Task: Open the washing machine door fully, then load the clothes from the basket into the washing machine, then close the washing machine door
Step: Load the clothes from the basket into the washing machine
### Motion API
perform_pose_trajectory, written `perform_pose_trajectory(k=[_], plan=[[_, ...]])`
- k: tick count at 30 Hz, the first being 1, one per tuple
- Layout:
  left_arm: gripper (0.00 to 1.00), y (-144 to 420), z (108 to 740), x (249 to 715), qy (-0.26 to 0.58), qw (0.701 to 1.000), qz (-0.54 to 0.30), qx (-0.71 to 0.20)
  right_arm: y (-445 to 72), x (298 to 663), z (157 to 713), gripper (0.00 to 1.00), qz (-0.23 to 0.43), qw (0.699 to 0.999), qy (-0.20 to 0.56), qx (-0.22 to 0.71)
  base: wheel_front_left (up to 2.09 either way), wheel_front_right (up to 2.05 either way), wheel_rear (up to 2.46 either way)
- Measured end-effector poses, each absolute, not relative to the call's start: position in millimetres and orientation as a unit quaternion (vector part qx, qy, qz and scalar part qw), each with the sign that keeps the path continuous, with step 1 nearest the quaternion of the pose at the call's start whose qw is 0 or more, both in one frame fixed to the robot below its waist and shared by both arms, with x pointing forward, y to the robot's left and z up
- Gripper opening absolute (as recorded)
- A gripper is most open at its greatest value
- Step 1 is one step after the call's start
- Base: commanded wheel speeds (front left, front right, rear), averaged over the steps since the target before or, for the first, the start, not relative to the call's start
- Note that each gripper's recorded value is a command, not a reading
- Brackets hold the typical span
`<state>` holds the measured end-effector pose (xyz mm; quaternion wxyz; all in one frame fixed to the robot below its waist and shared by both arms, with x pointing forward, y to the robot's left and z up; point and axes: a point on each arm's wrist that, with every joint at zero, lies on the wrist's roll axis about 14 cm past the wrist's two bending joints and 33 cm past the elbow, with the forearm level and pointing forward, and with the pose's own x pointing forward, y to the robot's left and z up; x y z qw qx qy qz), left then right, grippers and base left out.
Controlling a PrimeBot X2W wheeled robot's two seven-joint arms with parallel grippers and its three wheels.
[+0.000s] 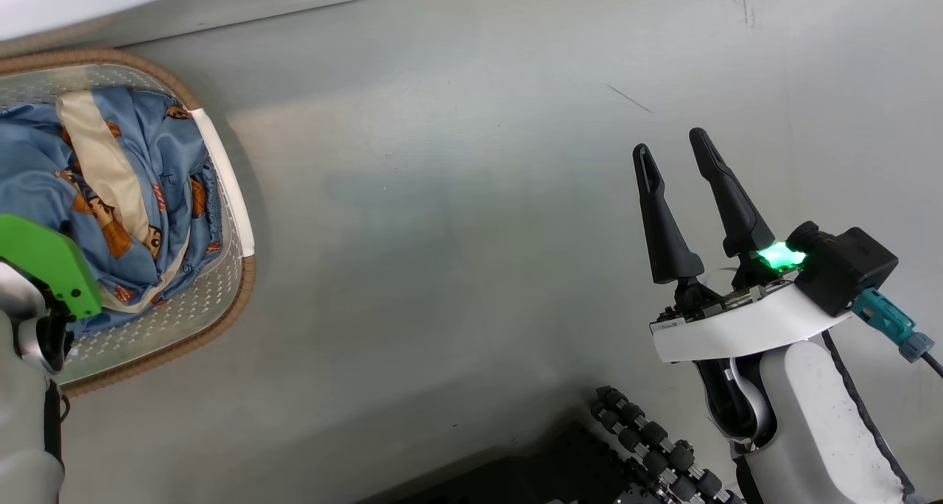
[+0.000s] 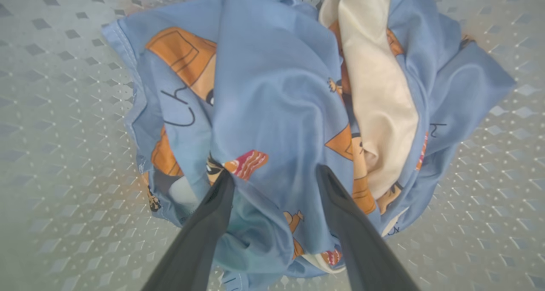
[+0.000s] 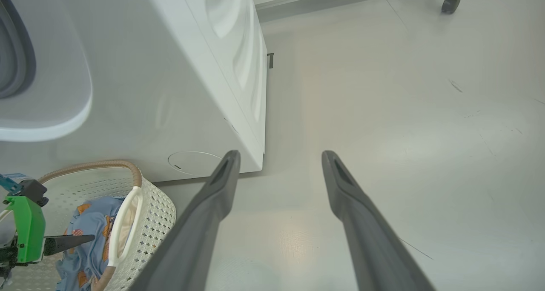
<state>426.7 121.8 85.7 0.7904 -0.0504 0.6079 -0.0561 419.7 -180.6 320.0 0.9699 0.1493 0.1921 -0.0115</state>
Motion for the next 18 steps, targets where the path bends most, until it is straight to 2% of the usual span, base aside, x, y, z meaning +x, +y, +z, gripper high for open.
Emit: perform_pose_trajectory(k=[18], plan=[[1.00,117.0,58.5,431.8,0.619,0.782,-0.059,-0.047,-184.6,417.2,300.3,1.00,-0.013,0.966,0.215,0.140,0.00,0.00,0.00]])
